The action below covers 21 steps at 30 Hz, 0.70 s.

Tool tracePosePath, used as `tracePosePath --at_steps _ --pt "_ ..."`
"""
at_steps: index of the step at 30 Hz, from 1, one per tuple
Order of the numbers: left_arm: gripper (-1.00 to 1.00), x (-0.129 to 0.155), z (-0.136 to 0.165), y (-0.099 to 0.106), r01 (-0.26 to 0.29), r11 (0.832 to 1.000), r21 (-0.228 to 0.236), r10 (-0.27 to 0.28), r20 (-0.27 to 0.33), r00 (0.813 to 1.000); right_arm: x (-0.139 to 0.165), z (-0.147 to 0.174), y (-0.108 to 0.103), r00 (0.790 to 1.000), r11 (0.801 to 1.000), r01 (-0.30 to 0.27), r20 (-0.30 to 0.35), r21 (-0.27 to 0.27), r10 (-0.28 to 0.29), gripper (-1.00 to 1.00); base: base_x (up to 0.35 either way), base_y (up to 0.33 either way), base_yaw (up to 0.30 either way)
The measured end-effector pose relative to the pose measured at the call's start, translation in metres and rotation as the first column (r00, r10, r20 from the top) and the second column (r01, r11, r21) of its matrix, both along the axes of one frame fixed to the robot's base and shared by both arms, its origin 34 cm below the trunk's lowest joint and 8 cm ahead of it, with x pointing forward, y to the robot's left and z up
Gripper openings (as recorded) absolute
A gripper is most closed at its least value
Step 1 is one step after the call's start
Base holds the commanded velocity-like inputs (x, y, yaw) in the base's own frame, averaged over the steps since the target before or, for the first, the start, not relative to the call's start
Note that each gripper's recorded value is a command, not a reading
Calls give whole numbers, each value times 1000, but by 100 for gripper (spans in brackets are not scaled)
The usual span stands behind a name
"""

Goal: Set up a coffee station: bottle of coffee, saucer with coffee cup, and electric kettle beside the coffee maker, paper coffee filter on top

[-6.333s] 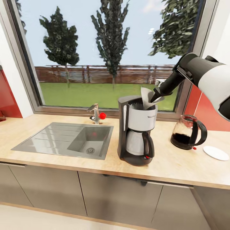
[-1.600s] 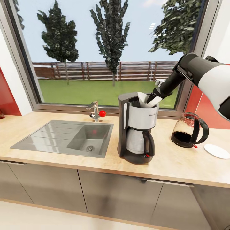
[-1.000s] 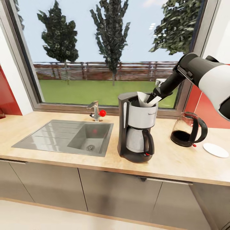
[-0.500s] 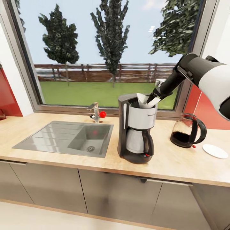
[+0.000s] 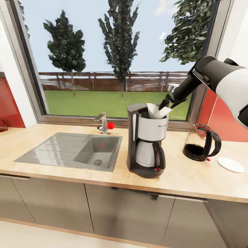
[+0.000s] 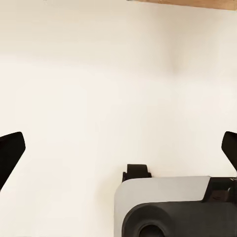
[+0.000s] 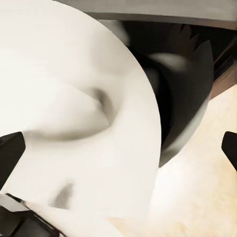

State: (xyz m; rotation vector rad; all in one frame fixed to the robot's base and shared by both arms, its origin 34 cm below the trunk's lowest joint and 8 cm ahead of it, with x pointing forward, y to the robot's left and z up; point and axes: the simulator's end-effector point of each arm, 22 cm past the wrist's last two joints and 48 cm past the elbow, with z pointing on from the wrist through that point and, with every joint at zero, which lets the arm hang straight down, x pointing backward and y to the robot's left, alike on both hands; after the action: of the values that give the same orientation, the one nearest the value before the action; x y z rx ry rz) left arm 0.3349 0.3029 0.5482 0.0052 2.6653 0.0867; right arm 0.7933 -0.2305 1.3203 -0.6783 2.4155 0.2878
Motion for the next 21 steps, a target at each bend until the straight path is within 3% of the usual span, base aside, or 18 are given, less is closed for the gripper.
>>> tracePosePath --at_steps 21 --pt "100 11 7 0 1 1000 0 -1 32 999 -18 25 3 999 1000 -14 29 14 13 100 0 0 0"
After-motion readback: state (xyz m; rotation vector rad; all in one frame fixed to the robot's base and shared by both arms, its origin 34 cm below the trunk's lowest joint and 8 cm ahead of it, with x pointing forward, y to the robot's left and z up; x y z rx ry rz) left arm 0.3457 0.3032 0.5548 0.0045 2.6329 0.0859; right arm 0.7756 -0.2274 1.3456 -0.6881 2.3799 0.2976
